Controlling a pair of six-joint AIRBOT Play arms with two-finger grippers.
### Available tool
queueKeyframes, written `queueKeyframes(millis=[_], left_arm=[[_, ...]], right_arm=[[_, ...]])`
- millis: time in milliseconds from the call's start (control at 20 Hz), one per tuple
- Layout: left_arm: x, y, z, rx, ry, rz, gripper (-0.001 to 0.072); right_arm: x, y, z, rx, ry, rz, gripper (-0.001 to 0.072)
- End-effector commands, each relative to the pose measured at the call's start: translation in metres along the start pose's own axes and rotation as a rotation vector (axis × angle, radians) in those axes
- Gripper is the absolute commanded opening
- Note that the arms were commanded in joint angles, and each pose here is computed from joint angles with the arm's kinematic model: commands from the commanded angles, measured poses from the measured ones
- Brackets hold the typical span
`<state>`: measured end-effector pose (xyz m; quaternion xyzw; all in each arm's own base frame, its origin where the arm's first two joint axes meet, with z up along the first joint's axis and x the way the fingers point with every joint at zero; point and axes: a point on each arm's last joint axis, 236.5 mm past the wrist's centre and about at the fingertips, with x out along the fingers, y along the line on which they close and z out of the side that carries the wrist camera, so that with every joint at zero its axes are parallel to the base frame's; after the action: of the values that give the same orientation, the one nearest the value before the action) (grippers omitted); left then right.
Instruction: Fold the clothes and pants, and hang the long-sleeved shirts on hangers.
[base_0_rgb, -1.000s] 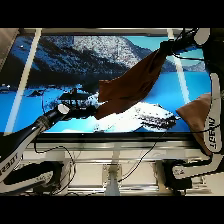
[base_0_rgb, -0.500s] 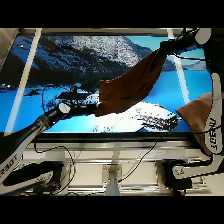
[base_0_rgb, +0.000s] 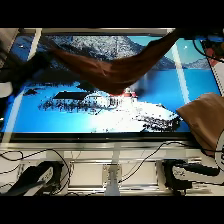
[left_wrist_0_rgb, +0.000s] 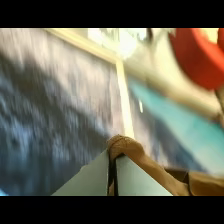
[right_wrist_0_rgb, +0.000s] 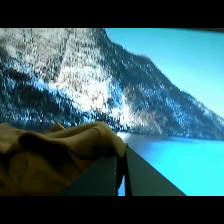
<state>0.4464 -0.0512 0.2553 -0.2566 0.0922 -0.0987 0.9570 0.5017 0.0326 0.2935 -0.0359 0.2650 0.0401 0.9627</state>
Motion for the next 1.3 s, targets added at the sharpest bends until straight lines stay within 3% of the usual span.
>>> queueKeyframes(millis=[0, 200, 600, 1000, 1250], left_arm=[[-0.069, -0.012, 0.106, 0.131, -0.324, 0.045, 0.0016], [-0.127, -0.030, 0.155, 0.201, -0.528, 0.065, 0.0016], [-0.190, -0.062, 0.182, 0.295, -0.678, 0.051, 0.0016], [-0.183, -0.077, 0.107, 0.510, -0.339, 0.023, 0.0014], [-0.149, -0.057, 0.091, 0.483, -0.245, 0.040, 0.0015]], right_arm=[[-0.037, -0.002, 0.024, -0.001, -0.095, -0.008, 0.0017], [-0.079, -0.002, 0.042, 0.000, -0.175, -0.010, 0.0017], [-0.204, 0.019, 0.052, 0.023, -0.306, 0.075, 0.0017], [-0.309, 0.056, -0.028, 0.035, -0.169, 0.222, 0.0014], [-0.272, 0.057, -0.050, 0.106, -0.082, 0.227, 0.0015]])
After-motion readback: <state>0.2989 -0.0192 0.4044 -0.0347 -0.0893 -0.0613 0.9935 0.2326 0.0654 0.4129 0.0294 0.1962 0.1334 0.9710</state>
